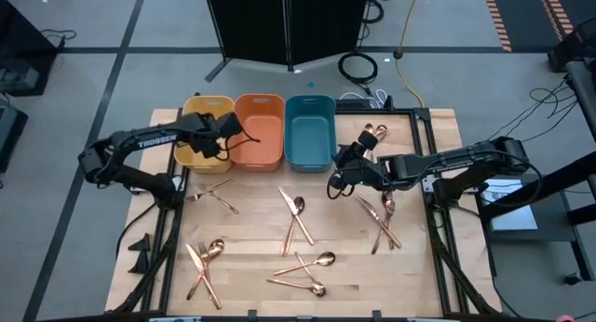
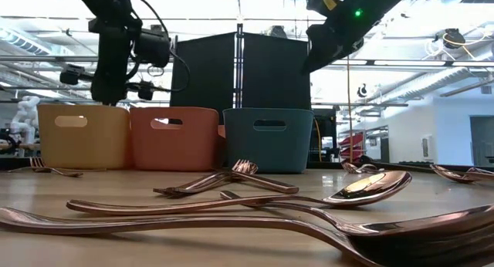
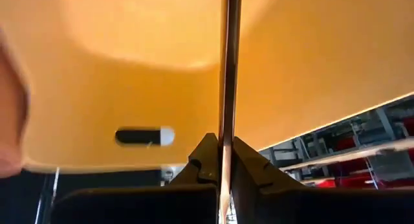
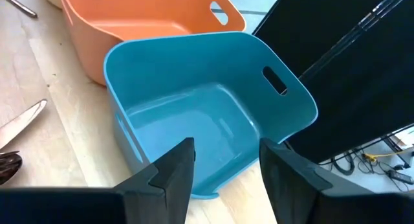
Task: Sort silverware
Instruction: Put the gold table knife into the yellow bin
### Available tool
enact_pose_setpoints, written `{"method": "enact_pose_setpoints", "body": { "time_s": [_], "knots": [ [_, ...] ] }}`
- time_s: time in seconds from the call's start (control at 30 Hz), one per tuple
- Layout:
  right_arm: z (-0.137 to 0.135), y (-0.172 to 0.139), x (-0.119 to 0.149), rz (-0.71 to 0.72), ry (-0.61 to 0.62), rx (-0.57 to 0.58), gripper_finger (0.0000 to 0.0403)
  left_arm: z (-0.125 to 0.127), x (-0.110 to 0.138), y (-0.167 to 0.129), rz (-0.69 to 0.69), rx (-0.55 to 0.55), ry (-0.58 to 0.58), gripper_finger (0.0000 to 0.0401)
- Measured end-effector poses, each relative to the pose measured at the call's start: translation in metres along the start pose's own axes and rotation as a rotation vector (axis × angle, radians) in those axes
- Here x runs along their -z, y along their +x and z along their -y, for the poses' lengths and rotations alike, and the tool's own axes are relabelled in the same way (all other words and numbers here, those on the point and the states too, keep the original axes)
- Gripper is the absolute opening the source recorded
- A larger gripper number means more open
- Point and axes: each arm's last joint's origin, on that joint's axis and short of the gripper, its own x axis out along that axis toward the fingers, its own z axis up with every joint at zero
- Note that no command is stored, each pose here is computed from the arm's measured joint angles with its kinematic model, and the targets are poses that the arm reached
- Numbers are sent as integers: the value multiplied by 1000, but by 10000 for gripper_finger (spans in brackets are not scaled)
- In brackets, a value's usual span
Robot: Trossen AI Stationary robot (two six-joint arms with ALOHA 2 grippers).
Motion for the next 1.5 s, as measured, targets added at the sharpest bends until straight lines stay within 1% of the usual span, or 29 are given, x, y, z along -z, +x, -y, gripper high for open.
{"method": "enact_pose_setpoints", "body": {
  "time_s": [0.07,0.13,0.2,0.23,0.3,0.47,0.53,0.6,0.63,0.7,0.8,0.87,0.93,1.0,1.03,1.1,1.17,1.2,1.27,1.3,1.37,1.5],
  "knots": [
    [0,0,0,2,4,0,164,1,-3,0,14,2,16,7],
    [0,0,-1,4,6,0,164,0,-4,0,49,-13,-48,17],
    [0,0,-1,8,10,-1,164,-2,-5,0,98,-32,-123,38],
    [0,0,-1,9,8,-1,164,-3,-5,0,115,-39,-143,50],
    [0,0,-2,14,3,-2,164,-3,-6,-1,140,-42,-143,73],
    [0,0,-2,16,-8,-2,164,-5,-6,-1,149,-63,-165,122],
    [0,0,-2,16,-12,-2,164,-8,-5,0,141,-85,-206,135],
    [0,0,-2,19,-24,-2,164,-12,-1,-3,107,-107,-308,142],
    [0,0,-3,22,-31,-3,164,-13,2,-6,118,-117,-348,143],
    [0,0,-4,33,-41,-4,164,-17,11,-15,195,-162,-444,144],
    [0,-1,-8,60,-45,-12,164,-18,27,-37,312,-261,-607,145],
    [1,-4,-10,75,-36,-47,164,-16,37,-54,365,-316,-751,145],
    [2,-7,-11,80,-27,-111,164,-11,46,-72,448,-370,-909,145],
    [0,-8,-11,74,-30,-198,164,-5,51,-91,595,-409,-1056,146],
    [-2,-9,-11,66,-35,-258,164,-1,51,-99,699,-413,-1114,146],
    [-8,-12,-8,41,-39,-392,164,4,49,-115,943,-390,-1191,146],
    [-15,-15,-7,17,-23,-531,164,6,45,-129,1185,-343,-1222,146],
    [-19,-16,-5,1,-15,-591,164,6,42,-136,1281,-304,-1224,146],
    [-28,-20,-3,-27,9,-671,164,5,32,-147,1409,-217,-1216,146],
    [-32,-22,-2,-33,19,-691,164,3,24,-152,1439,-183,-1196,146],
    [-40,-25,1,-44,22,-713,164,-2,6,-163,1457,-143,-1121,146],
    [-53,-32,7,-90,38,-742,164,-20,-41,-182,1396,-157,-981,141]
  ]
}}
